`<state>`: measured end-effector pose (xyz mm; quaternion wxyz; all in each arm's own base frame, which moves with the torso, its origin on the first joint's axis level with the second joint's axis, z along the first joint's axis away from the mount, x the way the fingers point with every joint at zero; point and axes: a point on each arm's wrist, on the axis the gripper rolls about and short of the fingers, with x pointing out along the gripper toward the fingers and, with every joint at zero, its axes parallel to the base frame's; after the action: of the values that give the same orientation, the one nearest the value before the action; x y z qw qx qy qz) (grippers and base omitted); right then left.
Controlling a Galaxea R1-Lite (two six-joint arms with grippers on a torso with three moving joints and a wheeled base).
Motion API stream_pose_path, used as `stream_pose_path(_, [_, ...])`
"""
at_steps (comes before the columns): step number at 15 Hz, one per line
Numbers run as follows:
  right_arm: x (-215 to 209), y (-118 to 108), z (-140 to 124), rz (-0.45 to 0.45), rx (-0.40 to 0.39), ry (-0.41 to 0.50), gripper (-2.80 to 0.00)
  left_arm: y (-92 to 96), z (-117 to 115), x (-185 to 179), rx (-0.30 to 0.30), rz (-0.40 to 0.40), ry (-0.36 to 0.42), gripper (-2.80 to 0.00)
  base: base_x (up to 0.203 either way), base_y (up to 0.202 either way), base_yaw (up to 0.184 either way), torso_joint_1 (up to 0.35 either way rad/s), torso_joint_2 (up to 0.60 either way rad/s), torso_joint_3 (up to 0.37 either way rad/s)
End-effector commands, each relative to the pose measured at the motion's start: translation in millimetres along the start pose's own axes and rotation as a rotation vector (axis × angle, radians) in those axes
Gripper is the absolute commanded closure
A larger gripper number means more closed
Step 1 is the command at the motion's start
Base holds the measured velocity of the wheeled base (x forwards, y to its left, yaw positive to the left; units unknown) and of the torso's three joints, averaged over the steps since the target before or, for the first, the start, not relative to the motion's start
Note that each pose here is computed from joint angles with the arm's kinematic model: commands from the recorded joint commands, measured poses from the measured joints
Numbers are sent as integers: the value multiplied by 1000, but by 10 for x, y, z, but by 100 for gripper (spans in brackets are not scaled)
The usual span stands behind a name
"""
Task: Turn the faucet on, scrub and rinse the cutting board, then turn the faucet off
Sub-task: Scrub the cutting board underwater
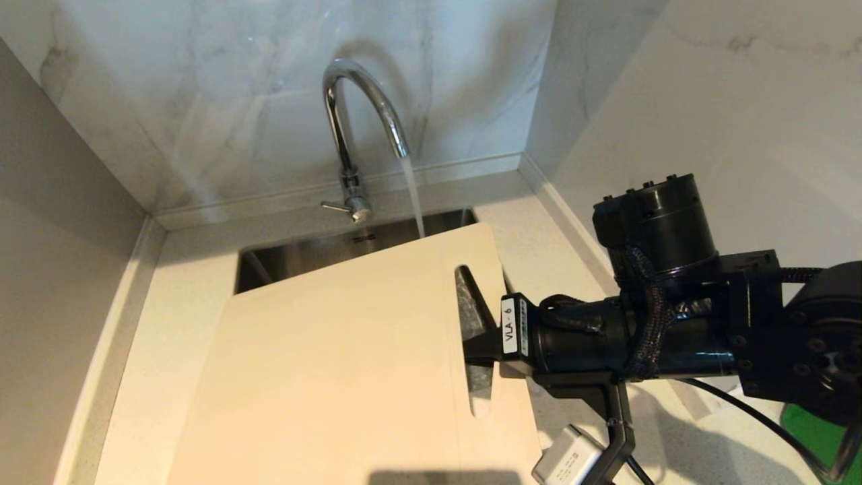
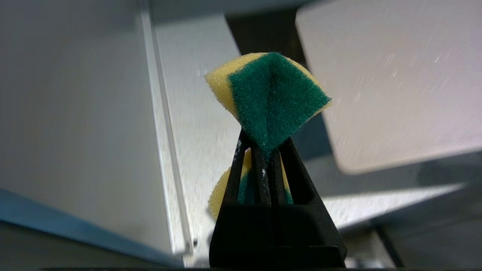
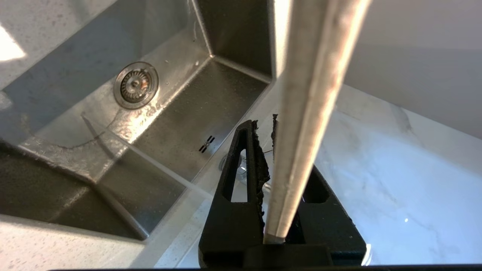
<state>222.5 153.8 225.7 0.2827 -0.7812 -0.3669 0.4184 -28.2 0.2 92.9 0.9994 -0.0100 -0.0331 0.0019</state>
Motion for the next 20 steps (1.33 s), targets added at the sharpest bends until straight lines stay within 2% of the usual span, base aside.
stream_pose_path(1, [44, 3, 30, 2, -18, -19, 0, -8, 342, -107, -18, -11, -56, 0, 0, 0, 0, 0, 0, 0])
stream_pose_path(3, [50, 32, 57, 14, -17, -30, 0, -22, 638, -92, -28, -53, 22, 0, 0, 0, 0, 0, 0, 0])
stream_pose_path(6, [43, 1, 64, 9, -29, -30, 0, -37, 984, 116, -36, -109, 123, 0, 0, 0, 0, 0, 0, 0])
stream_pose_path(9, [117, -99, 123, 3, -59, -45, 0, -52, 1165, 369, -36, -176, 214, 0, 0, 0, 0, 0, 0, 0])
stream_pose_path(12, [147, -110, 140, 9, -63, -49, 0, -82, 1302, 656, -35, -195, 294, 0, 0, 0, 0, 0, 0, 0])
stream_pose_path(15, [283, -157, 227, 23, -81, -76, 0, -119, 1451, 1001, -33, -198, 321, 0, 0, 0, 0, 0, 0, 0])
stream_pose_path(20, [308, -208, 170, 11, -92, -61, 0, -196, 1721, 1538, -22, -220, 339, 0, 0, 0, 0, 0, 0, 0])
